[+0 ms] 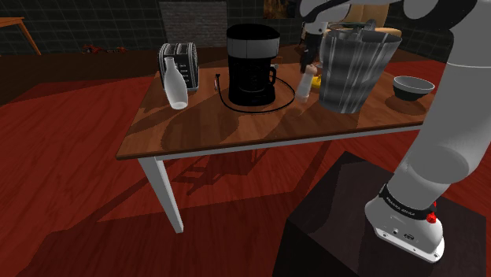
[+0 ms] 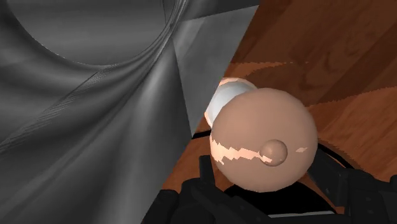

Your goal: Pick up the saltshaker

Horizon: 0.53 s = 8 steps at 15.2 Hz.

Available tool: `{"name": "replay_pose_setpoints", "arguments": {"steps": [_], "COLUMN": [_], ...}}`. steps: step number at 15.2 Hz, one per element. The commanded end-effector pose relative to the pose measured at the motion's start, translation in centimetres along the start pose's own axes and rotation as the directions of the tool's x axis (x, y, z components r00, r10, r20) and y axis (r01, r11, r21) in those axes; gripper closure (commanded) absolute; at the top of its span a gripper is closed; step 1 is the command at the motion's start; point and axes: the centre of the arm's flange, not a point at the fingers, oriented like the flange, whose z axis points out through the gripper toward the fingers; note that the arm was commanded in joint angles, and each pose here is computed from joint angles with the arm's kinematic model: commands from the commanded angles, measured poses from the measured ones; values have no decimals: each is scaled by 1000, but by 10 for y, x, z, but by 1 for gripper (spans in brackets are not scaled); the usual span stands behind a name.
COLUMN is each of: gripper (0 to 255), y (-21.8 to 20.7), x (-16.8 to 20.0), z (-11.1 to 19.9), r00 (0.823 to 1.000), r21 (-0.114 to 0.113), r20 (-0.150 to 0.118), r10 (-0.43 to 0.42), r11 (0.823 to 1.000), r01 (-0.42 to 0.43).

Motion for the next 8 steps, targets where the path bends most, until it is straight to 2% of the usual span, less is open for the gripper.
{"name": "replay_pose_setpoints", "arguments": {"steps": [1, 6, 8], "gripper": [255, 255, 255], "y": [1, 1, 1], "x": [1, 2, 2], "z": [-10, -36, -37], "r00": [1000, 1000, 1000], "r21": [0, 0, 0], "r20": [0, 0, 0], "r10": [0, 0, 0], "r11": [1000, 1000, 1000], "r01": [0, 0, 0]}}
